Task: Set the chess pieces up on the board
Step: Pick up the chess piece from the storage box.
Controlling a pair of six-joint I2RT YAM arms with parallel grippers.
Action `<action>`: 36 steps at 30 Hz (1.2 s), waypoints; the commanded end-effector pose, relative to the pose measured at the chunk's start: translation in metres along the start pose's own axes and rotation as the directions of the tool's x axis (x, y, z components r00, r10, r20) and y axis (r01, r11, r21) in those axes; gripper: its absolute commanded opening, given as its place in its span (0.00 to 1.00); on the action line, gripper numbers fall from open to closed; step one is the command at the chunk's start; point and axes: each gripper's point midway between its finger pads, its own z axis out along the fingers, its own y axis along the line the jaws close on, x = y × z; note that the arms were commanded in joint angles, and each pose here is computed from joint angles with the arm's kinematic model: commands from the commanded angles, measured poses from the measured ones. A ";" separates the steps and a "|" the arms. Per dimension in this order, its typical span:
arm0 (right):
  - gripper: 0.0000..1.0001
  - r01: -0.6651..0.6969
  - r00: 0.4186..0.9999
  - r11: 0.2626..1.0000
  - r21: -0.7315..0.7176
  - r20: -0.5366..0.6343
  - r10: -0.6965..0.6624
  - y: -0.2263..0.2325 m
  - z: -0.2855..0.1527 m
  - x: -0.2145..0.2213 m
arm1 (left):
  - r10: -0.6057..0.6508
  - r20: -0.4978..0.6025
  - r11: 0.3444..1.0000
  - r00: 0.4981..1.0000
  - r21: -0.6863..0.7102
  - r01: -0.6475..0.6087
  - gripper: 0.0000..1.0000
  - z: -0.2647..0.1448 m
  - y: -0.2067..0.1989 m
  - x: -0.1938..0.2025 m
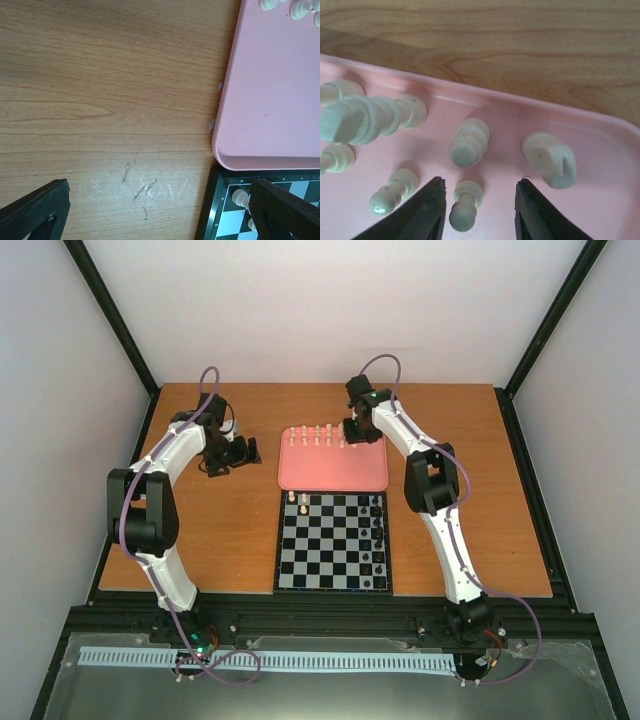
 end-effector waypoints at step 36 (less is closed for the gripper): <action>0.06 0.002 1.000 0.999 -0.035 -0.015 -0.003 -0.002 -0.009 -0.002 | 0.006 0.031 1.000 1.000 0.008 -0.007 1.00 -0.006 -0.001 -0.008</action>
